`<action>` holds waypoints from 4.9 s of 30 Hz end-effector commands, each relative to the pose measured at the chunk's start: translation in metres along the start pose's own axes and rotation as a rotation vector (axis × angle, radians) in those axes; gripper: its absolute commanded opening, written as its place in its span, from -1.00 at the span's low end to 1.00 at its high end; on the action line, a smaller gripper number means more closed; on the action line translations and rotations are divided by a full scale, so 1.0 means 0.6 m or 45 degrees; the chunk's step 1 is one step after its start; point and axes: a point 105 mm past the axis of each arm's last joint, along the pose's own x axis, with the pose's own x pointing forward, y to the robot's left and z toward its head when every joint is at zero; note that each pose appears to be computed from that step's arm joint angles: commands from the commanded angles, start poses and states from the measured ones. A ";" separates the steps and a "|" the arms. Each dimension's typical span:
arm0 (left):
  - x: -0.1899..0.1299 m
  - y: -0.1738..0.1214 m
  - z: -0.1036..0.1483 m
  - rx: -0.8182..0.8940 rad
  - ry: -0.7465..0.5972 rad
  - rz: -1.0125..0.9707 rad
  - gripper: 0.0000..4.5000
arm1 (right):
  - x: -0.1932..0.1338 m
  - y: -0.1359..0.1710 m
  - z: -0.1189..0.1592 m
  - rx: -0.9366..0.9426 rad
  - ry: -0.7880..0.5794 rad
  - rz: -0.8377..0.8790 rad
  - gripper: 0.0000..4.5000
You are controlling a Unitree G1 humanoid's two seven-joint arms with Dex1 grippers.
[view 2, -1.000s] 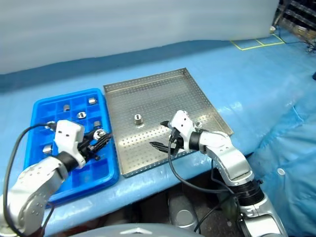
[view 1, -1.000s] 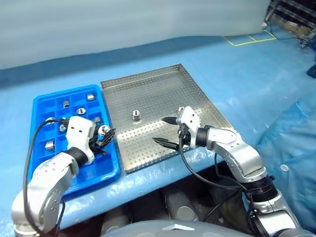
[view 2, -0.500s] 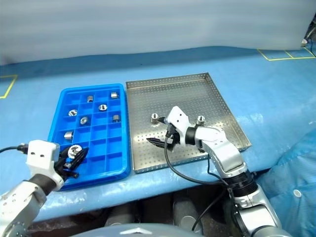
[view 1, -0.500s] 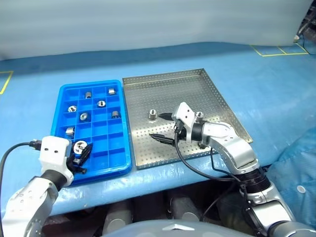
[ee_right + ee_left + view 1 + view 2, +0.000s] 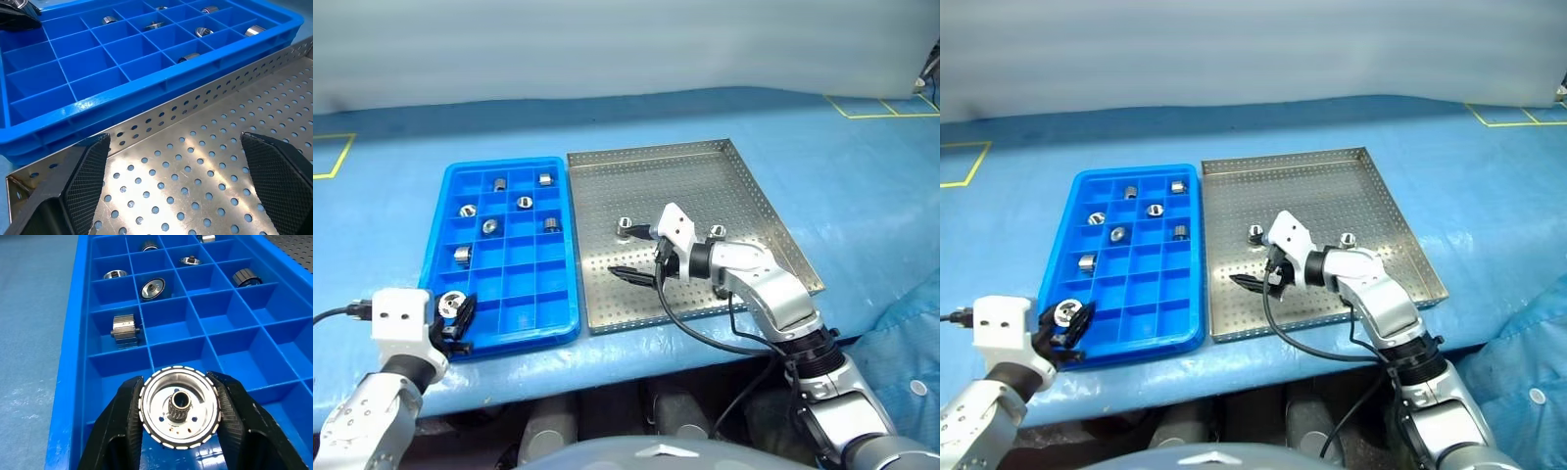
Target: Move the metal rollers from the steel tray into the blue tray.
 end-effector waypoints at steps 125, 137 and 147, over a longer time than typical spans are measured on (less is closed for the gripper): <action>0.129 -0.125 0.121 0.235 -0.208 -0.430 -0.20 | -0.062 0.001 0.035 -0.026 -0.140 -0.220 1.00; 0.084 -0.039 0.093 0.322 -0.128 -0.087 -0.20 | -0.030 -0.007 0.032 -0.066 -0.116 -0.170 1.00; 0.065 -0.005 0.061 0.291 -0.040 0.020 -0.20 | -0.028 -0.012 0.015 -0.067 -0.064 -0.207 1.00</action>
